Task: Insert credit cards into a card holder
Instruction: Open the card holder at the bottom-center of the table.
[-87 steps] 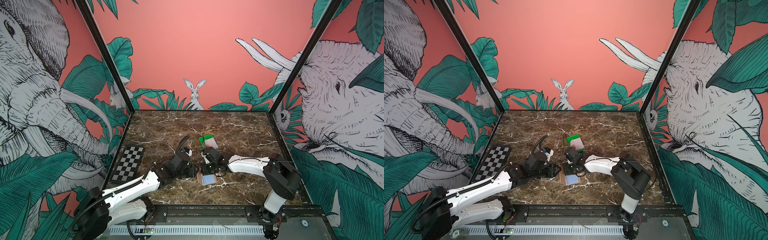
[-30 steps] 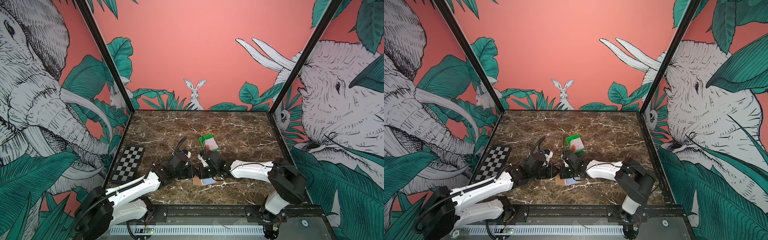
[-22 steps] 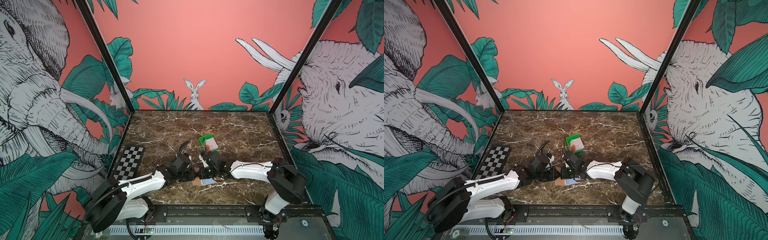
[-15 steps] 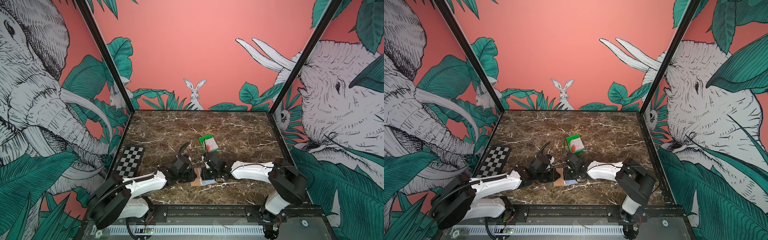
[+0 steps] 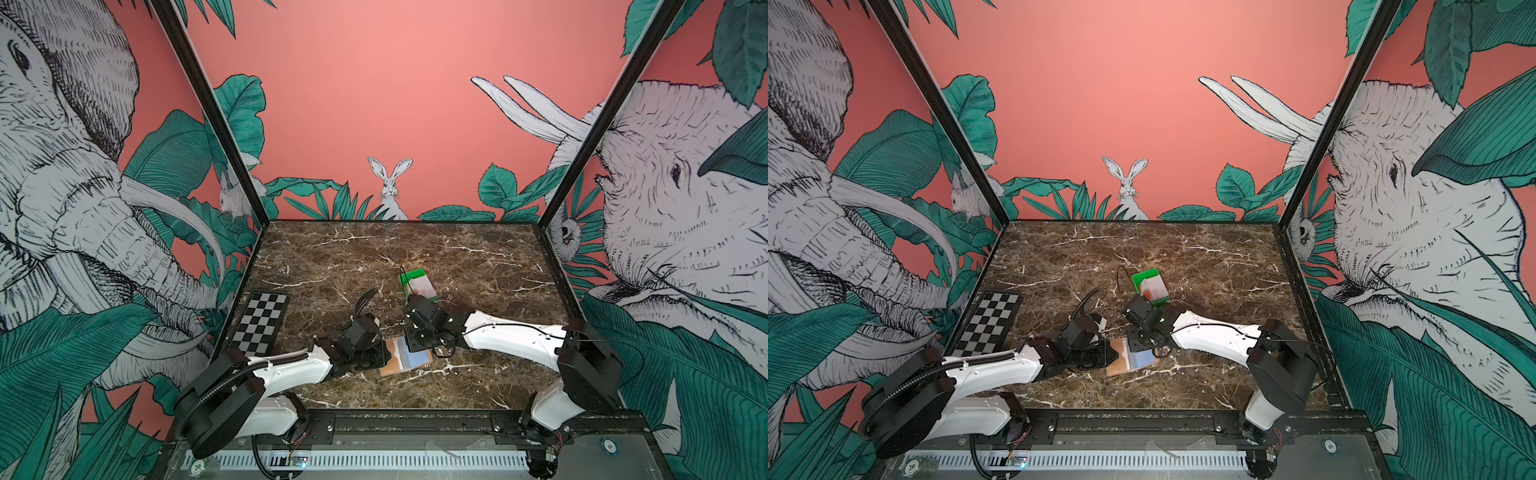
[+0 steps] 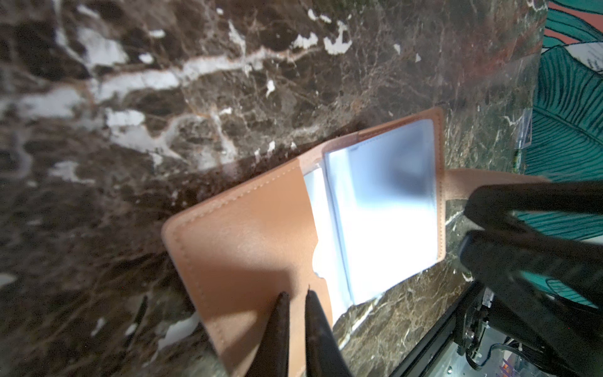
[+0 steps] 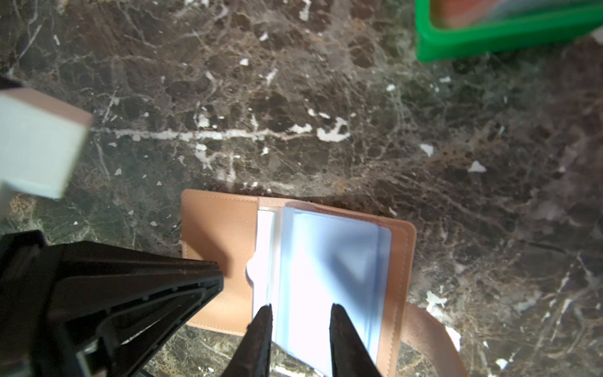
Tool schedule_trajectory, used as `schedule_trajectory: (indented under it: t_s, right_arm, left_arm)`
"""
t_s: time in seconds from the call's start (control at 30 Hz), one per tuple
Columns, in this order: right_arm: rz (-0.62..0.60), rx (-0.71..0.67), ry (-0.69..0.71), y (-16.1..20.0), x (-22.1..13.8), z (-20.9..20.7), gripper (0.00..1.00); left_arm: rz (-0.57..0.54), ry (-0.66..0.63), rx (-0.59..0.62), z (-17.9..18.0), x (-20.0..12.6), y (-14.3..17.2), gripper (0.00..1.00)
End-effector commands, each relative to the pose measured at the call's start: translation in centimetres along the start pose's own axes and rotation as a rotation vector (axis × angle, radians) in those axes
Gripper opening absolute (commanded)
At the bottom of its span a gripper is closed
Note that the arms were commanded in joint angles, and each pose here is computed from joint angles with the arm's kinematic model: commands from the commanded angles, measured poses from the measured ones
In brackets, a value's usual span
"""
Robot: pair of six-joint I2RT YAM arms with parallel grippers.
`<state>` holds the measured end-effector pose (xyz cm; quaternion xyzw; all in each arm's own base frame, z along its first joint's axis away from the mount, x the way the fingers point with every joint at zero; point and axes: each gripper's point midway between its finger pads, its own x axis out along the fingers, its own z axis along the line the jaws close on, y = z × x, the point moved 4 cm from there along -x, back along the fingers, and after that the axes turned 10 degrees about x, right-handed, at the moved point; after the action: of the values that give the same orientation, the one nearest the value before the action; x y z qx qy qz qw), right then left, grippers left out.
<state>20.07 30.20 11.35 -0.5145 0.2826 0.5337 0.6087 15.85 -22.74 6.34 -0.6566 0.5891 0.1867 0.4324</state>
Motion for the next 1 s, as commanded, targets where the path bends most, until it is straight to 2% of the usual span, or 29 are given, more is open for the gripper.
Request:
schedule_trajectory:
  t_s: [0.0, 0.13, 0.33, 0.47, 0.57, 0.67, 0.77, 0.97]
  right_arm:
    - [0.03, -0.059, 0.064, 0.5, 0.7, -0.2, 0.32]
    - [0.055, -0.083, 0.073, 0.8, 1.3, 0.3, 0.37]
    - [0.082, -0.114, 0.1, 1.5, 2.3, 0.8, 0.53]
    - [0.093, -0.12, 0.123, 1.9, 2.9, 0.6, 0.56]
    - [0.094, -0.127, 0.128, 2.1, 3.1, 0.8, 0.64]
    - [0.092, -0.139, 0.145, 2.2, 3.2, 0.7, 0.65]
    - [0.088, -0.149, 0.162, 2.2, 3.2, 0.8, 0.73]
    - [0.099, -0.17, 0.229, 2.7, 4.0, 0.1, 0.73]
  left_arm:
    - [-0.032, 0.006, -0.007, 0.1, -0.4, -0.2, 0.13]
    - [-0.038, 0.009, -0.011, 0.2, -0.6, -0.1, 0.13]
    - [-0.058, 0.013, -0.007, 0.1, -1.0, -0.2, 0.13]
    - [-0.074, 0.014, -0.001, 0.0, -1.6, -0.4, 0.13]
    - [-0.089, 0.007, 0.004, 0.0, -2.1, -0.5, 0.13]
    - [-0.099, 0.001, 0.006, 0.2, -2.5, -0.4, 0.13]
    - [-0.102, -0.003, 0.005, 0.3, -2.7, -0.2, 0.13]
    - [-0.12, -0.016, 0.021, 0.6, -3.6, -0.1, 0.13]
